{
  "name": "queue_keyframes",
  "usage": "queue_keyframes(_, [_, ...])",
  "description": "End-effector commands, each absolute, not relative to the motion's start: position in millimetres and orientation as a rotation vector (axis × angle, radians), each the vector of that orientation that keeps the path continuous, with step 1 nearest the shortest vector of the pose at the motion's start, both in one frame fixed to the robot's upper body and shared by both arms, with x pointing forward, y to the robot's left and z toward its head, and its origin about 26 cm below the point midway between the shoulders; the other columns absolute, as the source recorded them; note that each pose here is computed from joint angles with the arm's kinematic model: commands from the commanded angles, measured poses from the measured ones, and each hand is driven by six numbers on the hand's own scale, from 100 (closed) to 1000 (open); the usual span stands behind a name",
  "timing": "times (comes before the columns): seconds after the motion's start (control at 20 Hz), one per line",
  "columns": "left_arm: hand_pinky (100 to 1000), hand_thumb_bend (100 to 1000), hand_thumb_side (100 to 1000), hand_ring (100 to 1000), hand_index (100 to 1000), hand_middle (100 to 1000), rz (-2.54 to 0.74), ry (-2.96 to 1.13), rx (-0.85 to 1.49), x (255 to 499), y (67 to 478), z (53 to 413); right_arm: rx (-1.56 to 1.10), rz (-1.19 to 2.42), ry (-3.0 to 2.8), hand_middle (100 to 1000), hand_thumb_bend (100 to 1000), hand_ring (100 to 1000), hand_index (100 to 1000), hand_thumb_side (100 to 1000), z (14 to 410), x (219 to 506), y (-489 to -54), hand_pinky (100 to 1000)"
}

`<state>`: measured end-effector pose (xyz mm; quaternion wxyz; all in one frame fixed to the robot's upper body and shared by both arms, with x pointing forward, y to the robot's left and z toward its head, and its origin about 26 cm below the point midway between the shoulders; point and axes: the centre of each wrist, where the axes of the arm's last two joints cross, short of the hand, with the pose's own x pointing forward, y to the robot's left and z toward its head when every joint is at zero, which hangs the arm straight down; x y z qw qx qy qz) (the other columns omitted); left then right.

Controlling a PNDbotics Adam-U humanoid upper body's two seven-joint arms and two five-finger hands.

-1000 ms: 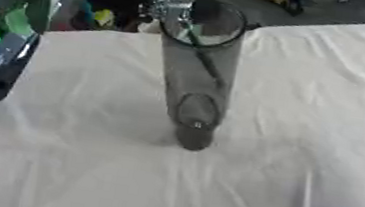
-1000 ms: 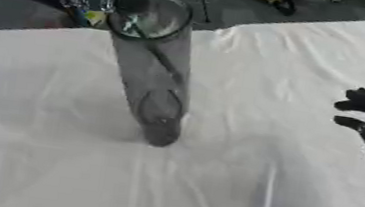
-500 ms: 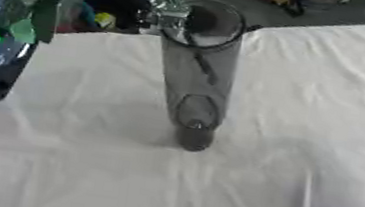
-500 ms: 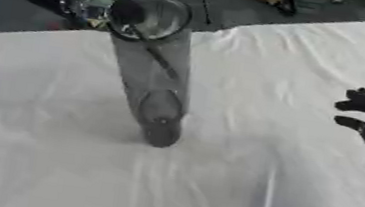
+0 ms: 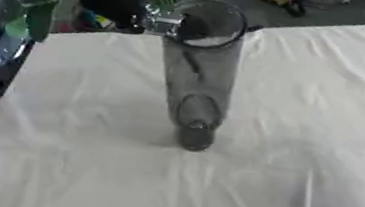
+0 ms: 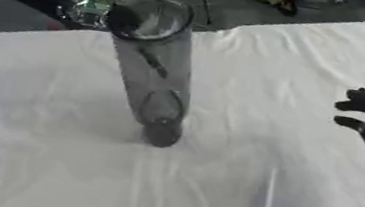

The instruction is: Arrange flowers into the vase.

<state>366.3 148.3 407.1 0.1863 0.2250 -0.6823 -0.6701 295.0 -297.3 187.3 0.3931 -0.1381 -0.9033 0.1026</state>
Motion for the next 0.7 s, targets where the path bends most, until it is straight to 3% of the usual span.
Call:
queue_keyframes(0.05, [945,576,1000,960,1000,964,-1.872,-1.922,0.635,364.2,157.9,417.0,-0.348,0.269,-2.314,640,100,1000,793,1000,193.2,292.3,-296.5,737])
queue_keyframes(0.7, [957,542,1000,965,1000,975,-1.889,-1.819,0.666,366.5,164.9,416.4,-0.341,0.272,-2.311,639,100,1000,794,1000,192.5,292.3,-295.7,738])
